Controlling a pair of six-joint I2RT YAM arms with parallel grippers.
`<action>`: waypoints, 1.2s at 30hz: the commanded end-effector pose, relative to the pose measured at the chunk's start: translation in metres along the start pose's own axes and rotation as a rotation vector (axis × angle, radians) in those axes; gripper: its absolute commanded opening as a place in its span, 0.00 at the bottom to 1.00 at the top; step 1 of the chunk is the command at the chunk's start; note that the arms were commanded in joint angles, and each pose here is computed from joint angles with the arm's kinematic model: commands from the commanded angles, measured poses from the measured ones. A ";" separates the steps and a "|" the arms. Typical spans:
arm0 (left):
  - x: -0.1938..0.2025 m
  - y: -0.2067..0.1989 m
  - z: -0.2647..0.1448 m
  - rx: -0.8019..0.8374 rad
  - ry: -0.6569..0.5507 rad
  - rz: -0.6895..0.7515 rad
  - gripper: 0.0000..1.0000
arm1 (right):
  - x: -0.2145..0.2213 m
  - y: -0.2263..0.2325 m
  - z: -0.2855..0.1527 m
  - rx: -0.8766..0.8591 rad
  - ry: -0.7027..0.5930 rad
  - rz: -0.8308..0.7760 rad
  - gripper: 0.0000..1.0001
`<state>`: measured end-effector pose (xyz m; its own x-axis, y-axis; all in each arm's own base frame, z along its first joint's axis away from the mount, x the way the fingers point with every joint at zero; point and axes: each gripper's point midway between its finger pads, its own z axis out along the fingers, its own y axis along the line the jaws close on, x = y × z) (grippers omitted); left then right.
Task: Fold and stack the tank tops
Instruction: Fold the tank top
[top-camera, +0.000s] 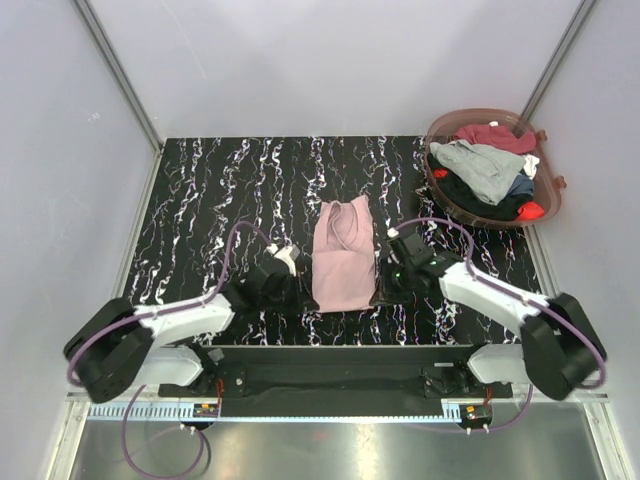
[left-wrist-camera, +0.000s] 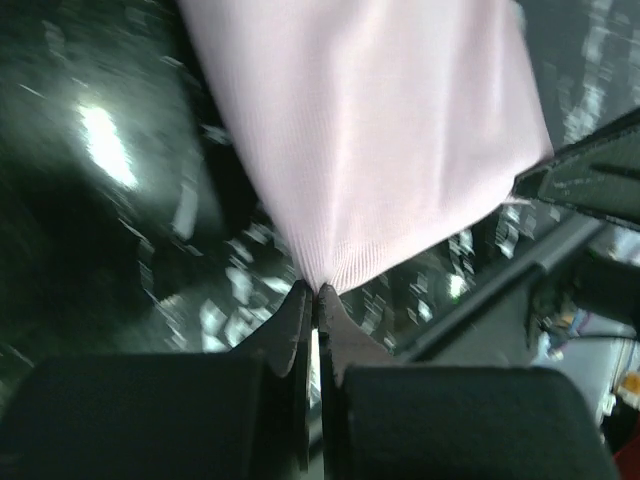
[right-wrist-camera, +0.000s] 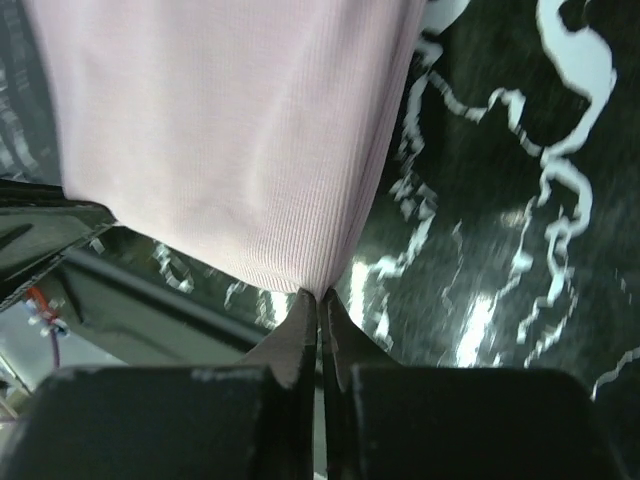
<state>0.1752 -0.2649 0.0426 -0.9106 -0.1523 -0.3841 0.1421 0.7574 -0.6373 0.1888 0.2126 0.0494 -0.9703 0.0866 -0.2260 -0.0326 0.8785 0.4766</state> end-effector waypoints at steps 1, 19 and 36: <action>-0.001 -0.013 -0.020 0.015 -0.065 -0.001 0.00 | 0.020 0.007 -0.031 -0.022 0.033 -0.004 0.00; 0.023 -0.087 -0.074 0.146 -0.065 -0.003 0.00 | 0.011 0.022 -0.108 -0.062 -0.148 -0.020 0.00; -0.035 -0.103 -0.068 0.116 -0.110 0.005 0.01 | -0.073 0.030 -0.099 0.088 -0.304 -0.072 0.00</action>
<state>0.1530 -0.2884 0.1439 -0.8757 -0.2220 -0.4288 0.1548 0.7120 -0.6849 0.2036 0.1859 0.1398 -0.9078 0.1262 -0.4000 -0.0412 0.9222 0.3845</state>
